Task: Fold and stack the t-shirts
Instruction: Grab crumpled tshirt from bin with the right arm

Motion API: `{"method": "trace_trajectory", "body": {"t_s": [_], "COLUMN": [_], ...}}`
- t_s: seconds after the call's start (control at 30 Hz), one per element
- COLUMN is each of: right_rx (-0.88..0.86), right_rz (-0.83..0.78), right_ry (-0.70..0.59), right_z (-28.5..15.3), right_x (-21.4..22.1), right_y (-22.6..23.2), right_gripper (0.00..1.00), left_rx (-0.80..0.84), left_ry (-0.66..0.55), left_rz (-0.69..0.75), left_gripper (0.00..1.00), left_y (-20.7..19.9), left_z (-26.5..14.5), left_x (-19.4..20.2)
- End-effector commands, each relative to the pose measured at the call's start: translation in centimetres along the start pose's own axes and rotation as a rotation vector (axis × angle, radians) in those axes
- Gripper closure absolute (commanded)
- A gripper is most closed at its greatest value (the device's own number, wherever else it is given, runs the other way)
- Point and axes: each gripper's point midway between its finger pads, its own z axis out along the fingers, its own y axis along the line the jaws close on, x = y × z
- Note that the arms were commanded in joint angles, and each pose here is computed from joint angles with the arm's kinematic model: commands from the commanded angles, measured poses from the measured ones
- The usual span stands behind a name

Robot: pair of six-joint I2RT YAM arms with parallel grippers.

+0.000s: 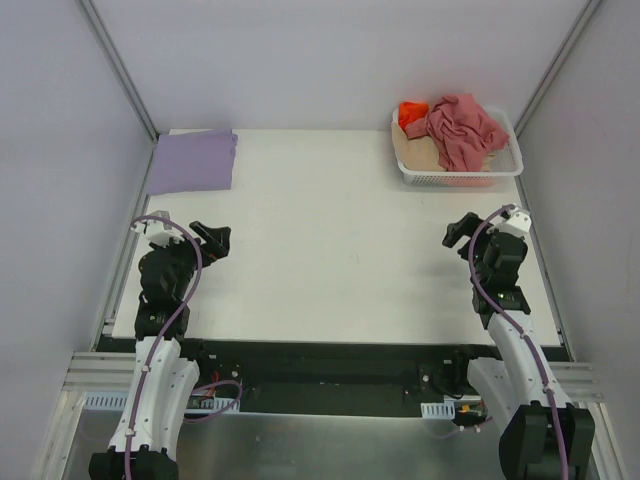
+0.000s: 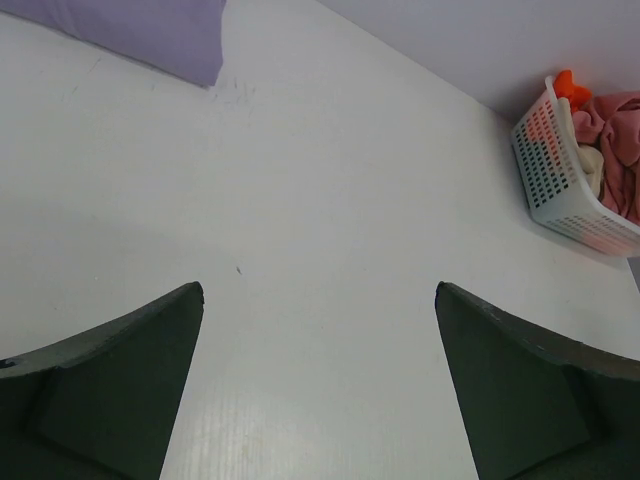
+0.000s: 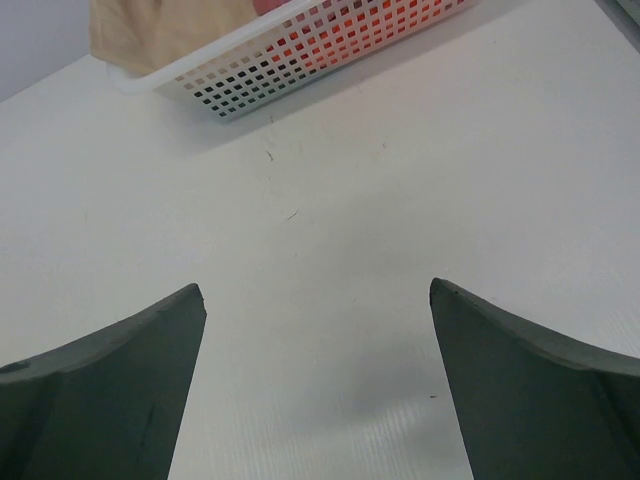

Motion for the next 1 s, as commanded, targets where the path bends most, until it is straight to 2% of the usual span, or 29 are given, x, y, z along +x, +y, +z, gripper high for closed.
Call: {"method": "trace_trajectory", "body": {"t_s": [0.0,0.17,0.4,0.57,0.7,0.77,0.97], "right_rx": [-0.007,-0.033,0.021,0.162,0.286,0.312,0.342], "right_rz": [0.023,0.011,-0.012,-0.070,-0.132,-0.143,-0.202], "right_ry": [-0.049,-0.007,0.077,0.163,0.254,0.237,0.239], "right_z": [0.5,1.6,5.6,11.6,18.1,21.0,29.2], "right_x": [-1.6,-2.9,-8.9,-12.0,-11.5,-13.0,-11.3], "right_y": [0.5,1.8,4.0,3.6,2.1,2.4,1.5], "right_gripper": [0.04,0.04,0.04,0.04,0.04,0.04,0.03], "left_rx": [-0.003,0.000,-0.023,-0.049,-0.061,-0.065,-0.082], "left_ry": [-0.040,-0.038,-0.033,-0.026,-0.016,-0.015,-0.008], "left_rz": [0.016,0.011,-0.005,-0.018,-0.024,-0.025,-0.030], "left_gripper": [0.01,0.01,0.01,0.01,0.01,0.01,0.01], "left_y": [-0.1,-0.2,0.2,0.6,0.8,0.9,1.2], "left_z": [0.0,0.0,0.3,0.6,0.8,0.8,1.1], "left_x": [-1.1,-1.1,-1.0,-1.0,-0.8,-0.8,-0.7]}}
